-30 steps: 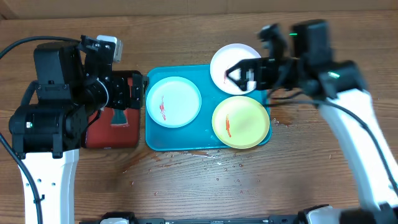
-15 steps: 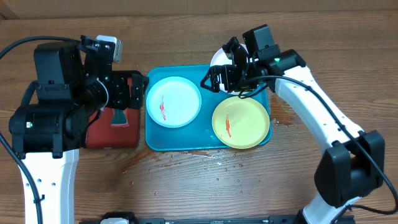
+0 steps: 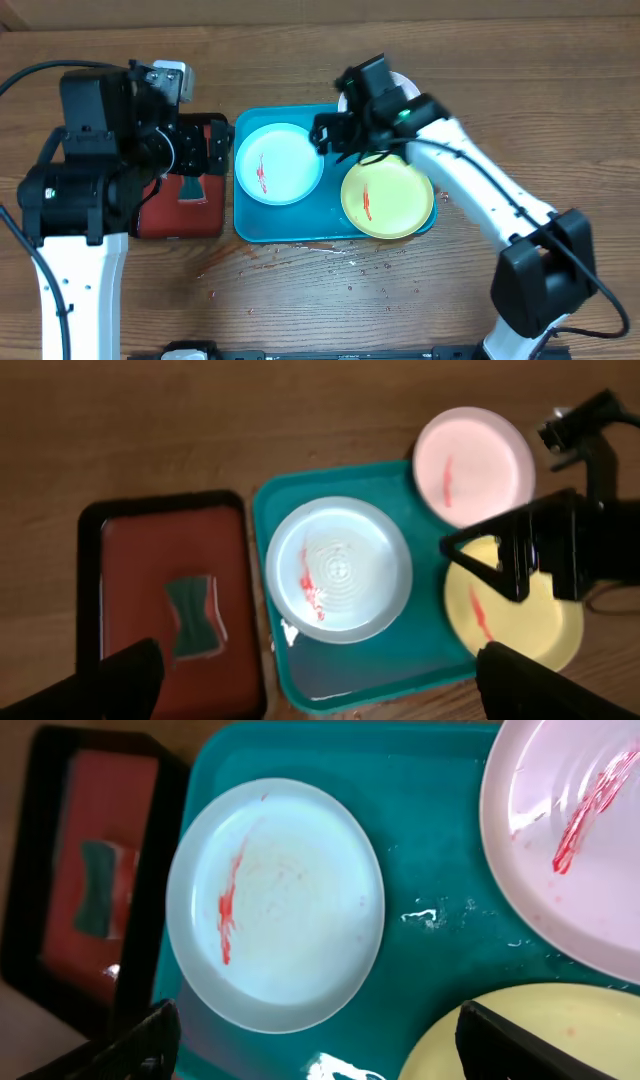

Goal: Clean dirty plates on tray and stack at the side

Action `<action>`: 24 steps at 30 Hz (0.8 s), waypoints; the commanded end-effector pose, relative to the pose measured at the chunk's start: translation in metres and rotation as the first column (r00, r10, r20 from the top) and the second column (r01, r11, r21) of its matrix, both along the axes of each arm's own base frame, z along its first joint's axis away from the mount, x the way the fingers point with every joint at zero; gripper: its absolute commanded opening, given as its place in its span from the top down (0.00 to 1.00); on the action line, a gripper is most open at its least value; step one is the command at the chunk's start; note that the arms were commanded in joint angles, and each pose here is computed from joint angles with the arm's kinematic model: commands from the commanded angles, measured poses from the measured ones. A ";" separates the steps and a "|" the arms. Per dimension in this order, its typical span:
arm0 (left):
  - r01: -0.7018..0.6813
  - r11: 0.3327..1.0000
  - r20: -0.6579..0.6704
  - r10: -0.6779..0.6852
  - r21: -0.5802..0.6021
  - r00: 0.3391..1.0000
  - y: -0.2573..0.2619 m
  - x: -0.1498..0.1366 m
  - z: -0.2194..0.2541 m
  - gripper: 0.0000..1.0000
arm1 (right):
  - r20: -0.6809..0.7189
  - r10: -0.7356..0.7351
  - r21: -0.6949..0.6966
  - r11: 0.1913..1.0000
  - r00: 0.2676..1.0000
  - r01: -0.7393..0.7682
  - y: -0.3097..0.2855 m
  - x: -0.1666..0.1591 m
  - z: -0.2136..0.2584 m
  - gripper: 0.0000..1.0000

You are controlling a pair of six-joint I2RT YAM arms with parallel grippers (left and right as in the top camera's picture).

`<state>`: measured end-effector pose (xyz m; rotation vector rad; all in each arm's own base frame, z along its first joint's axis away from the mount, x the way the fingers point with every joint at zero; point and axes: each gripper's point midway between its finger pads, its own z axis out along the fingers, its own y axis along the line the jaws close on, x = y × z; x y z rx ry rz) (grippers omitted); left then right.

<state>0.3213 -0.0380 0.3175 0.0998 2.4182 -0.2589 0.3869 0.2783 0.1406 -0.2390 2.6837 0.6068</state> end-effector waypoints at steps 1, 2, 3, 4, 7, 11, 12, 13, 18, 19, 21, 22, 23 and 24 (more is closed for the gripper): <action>-0.137 0.991 -0.061 0.137 0.000 0.989 0.015 0.011 -0.011 0.00 | 0.057 -0.117 -0.128 0.984 0.991 0.124 0.001 0.011 -0.022 0.14; -0.148 0.989 -0.084 0.147 0.000 0.986 0.017 0.013 -0.016 0.00 | 0.052 -0.110 -0.135 0.984 0.993 0.116 0.005 0.010 -0.028 0.17; -0.156 0.988 -0.106 0.156 0.001 0.982 0.019 0.014 -0.020 0.00 | 0.045 -0.103 -0.140 0.984 0.994 0.109 0.009 0.009 -0.034 0.19; -0.163 0.987 -0.130 0.163 0.005 0.978 0.021 0.014 -0.023 0.00 | 0.034 -0.109 -0.144 0.983 0.993 0.113 0.011 0.008 -0.041 0.20; -0.197 0.980 -0.219 0.196 0.019 0.956 0.033 0.015 -0.034 0.00 | 0.003 -0.126 -0.155 0.980 0.992 0.125 0.013 0.007 -0.058 0.21; -0.240 0.970 -0.294 0.241 0.041 0.925 0.052 0.023 -0.052 0.00 | -0.017 -0.131 -0.175 0.976 0.991 0.126 0.012 0.008 -0.074 0.33; -0.252 0.966 -0.303 0.255 0.048 0.918 0.057 0.027 -0.057 0.00 | -0.018 -0.132 -0.177 0.976 0.991 0.126 0.013 0.009 -0.078 0.37; -0.263 0.963 -0.308 0.268 0.057 0.913 0.062 0.030 -0.061 0.00 | -0.017 -0.132 -0.175 0.976 0.991 0.127 0.014 0.010 -0.080 0.40; -0.275 0.959 -0.316 0.283 0.071 0.906 0.070 0.052 -0.079 0.00 | -0.017 -0.135 -0.174 0.976 0.991 0.130 0.019 0.017 -0.099 0.59; -0.274 0.959 -0.319 0.282 0.071 0.905 0.070 0.055 -0.082 0.00 | -0.015 -0.137 -0.176 0.975 0.991 0.132 0.019 0.019 -0.102 0.61; -0.271 0.960 -0.327 0.280 0.072 0.903 0.070 0.058 -0.087 0.00 | -0.010 -0.143 -0.187 0.973 0.990 0.138 0.018 0.021 -0.108 0.66; -0.272 0.960 -0.331 0.280 0.073 0.901 0.070 0.058 -0.088 0.00 | -0.007 -0.148 -0.190 0.971 0.989 0.144 0.017 0.022 -0.109 0.67; -0.271 0.960 -0.335 0.280 0.074 0.900 0.070 0.059 -0.090 0.00 | -0.006 -0.149 -0.193 0.970 0.989 0.145 0.017 0.022 -0.111 0.69; -0.271 0.960 -0.335 0.280 0.074 0.899 0.070 0.059 -0.090 0.00 | -0.005 -0.149 -0.192 0.971 0.989 0.145 0.018 0.023 -0.113 0.69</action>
